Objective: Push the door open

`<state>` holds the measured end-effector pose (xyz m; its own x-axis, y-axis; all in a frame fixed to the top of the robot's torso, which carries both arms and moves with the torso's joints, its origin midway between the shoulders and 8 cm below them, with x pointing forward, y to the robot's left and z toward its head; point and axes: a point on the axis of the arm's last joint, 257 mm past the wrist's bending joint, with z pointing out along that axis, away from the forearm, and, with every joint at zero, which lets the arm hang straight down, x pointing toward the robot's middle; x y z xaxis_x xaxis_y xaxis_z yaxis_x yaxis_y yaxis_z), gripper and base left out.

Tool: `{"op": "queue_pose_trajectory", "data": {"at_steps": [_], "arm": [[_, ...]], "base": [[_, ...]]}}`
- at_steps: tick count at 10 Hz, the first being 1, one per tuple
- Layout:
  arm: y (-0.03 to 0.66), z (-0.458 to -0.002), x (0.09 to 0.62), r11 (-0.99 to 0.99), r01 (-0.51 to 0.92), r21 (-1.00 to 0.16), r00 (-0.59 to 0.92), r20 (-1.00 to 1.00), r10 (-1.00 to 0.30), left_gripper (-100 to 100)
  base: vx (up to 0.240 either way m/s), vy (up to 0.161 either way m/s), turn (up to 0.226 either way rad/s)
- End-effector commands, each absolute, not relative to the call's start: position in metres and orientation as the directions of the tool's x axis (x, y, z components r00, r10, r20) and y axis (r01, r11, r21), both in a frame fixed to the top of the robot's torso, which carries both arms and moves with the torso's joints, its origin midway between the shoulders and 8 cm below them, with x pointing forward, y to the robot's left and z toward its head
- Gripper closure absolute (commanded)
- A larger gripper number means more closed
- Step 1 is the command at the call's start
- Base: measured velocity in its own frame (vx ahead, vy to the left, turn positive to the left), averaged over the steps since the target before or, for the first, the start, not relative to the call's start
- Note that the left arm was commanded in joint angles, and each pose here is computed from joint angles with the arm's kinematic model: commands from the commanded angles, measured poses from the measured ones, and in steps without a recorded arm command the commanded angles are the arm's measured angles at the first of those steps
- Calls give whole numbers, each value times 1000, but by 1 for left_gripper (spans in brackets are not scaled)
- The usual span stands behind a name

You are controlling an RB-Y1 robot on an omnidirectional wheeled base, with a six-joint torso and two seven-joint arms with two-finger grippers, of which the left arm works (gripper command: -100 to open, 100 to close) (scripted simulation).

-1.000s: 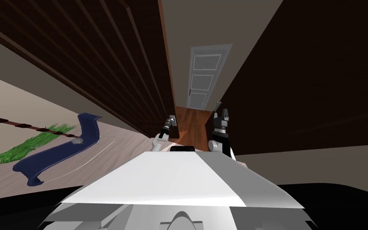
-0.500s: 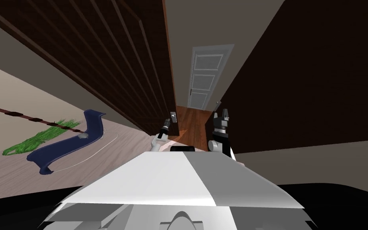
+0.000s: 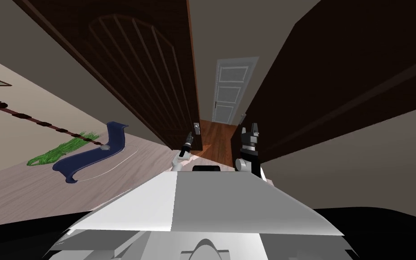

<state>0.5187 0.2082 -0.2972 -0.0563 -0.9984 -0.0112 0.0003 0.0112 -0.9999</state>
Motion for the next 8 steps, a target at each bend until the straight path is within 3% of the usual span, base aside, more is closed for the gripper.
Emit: {"op": "queue_pose_trajectory", "data": {"at_steps": [1,8], "arm": [[214,-297,520,24,2,-1000,-54,-24,-998,-100],[219,-296,526,26,10,-1000,-43,-27,-999,-100]], "base": [[109,-12,-29],[192,-17,-14]]}}
